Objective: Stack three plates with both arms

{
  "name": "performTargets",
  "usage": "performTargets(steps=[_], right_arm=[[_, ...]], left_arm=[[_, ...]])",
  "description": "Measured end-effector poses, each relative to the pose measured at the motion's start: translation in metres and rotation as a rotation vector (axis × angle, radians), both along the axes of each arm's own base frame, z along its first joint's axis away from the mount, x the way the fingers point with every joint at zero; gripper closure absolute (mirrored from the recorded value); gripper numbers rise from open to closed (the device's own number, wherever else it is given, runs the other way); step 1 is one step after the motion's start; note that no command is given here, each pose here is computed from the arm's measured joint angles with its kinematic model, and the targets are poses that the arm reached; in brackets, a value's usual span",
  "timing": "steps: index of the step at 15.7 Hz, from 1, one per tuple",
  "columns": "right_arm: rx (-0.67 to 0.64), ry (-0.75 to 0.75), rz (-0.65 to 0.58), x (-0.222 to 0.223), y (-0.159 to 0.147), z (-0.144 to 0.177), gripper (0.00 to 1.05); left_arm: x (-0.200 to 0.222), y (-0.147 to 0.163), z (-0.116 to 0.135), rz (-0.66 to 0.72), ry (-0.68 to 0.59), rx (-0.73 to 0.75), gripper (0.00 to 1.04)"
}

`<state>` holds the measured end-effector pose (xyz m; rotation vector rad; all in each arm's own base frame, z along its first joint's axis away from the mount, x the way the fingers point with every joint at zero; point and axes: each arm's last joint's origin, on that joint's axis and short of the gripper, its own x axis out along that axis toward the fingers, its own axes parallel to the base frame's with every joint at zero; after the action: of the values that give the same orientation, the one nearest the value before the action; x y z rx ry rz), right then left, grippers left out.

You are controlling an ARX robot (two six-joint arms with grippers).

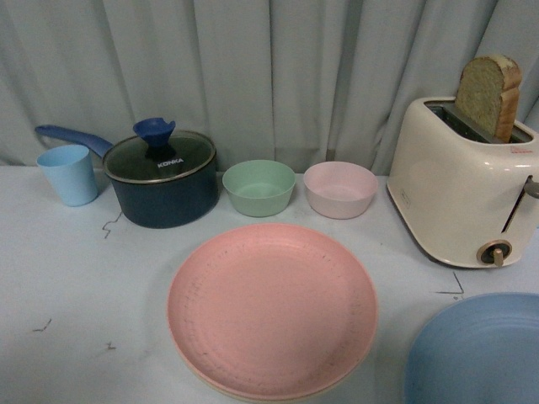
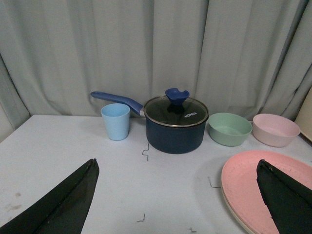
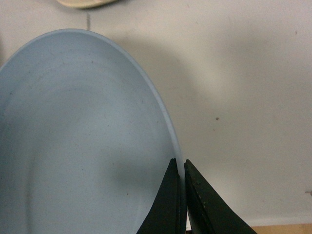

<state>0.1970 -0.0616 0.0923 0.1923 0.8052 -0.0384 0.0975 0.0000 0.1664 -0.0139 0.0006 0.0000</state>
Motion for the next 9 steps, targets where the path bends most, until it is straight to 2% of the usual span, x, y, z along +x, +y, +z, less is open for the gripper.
performTargets(steps=[1, 2, 4, 9], right_arm=[[0.009, -0.187, 0.078, 0.011, 0.016, 0.05, 1.02], [0.031, -0.241, 0.084, 0.026, 0.024, 0.062, 1.02], [0.081, -0.27, 0.114, 0.06, 0.052, 0.071, 1.02], [0.114, -0.25, 0.142, 0.086, 0.081, 0.07, 1.02]], left_arm=[[0.0, 0.0, 0.0, 0.0, 0.0, 0.0, 0.07], [0.0, 0.0, 0.0, 0.0, 0.0, 0.0, 0.07], [0.0, 0.0, 0.0, 0.0, 0.0, 0.0, 0.07], [0.0, 0.0, 0.0, 0.0, 0.0, 0.0, 0.07]])
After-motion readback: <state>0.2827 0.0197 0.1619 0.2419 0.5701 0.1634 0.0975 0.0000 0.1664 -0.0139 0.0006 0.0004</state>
